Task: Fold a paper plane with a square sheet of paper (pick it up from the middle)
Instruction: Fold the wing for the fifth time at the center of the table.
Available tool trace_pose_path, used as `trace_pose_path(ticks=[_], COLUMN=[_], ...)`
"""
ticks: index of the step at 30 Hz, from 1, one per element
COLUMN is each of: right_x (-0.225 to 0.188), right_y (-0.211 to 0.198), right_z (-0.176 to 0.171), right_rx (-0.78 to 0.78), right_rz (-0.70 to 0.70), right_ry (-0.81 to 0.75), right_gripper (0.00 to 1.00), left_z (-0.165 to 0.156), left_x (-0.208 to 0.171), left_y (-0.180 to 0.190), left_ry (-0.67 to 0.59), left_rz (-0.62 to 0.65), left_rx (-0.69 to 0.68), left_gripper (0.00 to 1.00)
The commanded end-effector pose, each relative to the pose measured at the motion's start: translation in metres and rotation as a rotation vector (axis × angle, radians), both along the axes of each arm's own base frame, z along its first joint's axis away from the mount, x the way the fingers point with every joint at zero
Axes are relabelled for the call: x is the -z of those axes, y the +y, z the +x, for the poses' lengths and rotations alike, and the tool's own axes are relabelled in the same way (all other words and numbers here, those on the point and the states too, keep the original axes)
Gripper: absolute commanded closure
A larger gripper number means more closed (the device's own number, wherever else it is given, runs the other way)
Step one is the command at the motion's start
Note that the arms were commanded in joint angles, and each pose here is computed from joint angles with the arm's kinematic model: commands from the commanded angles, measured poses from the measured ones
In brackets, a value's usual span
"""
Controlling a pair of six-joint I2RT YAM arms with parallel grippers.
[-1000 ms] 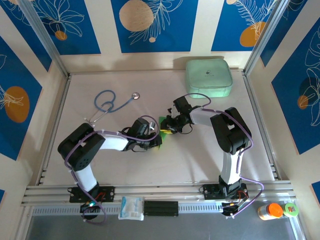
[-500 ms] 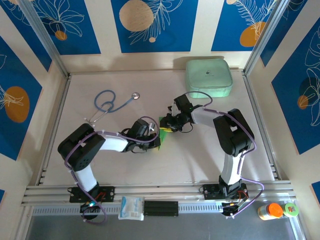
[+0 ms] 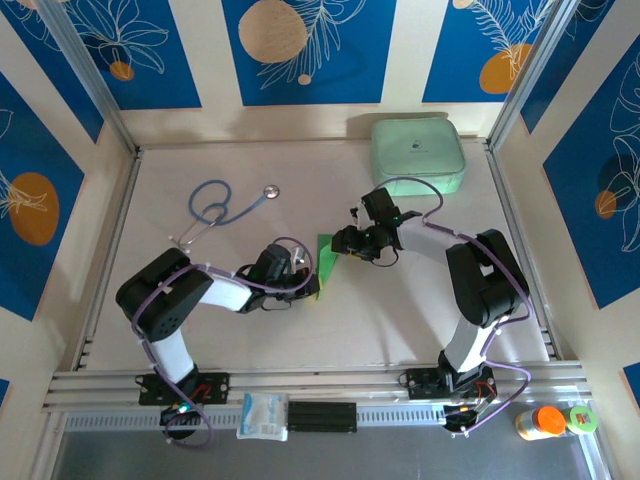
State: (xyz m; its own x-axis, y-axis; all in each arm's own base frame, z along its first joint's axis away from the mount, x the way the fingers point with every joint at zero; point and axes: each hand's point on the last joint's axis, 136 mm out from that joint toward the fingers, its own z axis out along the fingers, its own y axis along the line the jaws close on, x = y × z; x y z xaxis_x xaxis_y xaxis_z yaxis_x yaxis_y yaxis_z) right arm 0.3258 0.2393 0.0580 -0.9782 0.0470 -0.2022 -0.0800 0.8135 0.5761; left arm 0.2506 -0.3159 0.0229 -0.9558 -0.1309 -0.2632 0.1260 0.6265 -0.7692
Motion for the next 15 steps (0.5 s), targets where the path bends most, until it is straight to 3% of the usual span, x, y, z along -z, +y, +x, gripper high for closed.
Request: trace_pose_path(ticks=[1,15], right_x=[0.017,0.043], right_y=[-0.003,0.017], right_z=[-0.008,-0.015], right_rx=[-0.045,-0.159], right_rz=[-0.089,-0.216], right_ry=[0.023,0.062], right_gripper=[0.47,0.49], left_z=[-0.028,-0.031], left_x=[0.041,0.049], left_y=[0.02,0.023], left_ry=[0.172,0.247], left_rz=[0.074,0.027], left_rx=[-0.004,-0.042], left_gripper=[0.94,0.95])
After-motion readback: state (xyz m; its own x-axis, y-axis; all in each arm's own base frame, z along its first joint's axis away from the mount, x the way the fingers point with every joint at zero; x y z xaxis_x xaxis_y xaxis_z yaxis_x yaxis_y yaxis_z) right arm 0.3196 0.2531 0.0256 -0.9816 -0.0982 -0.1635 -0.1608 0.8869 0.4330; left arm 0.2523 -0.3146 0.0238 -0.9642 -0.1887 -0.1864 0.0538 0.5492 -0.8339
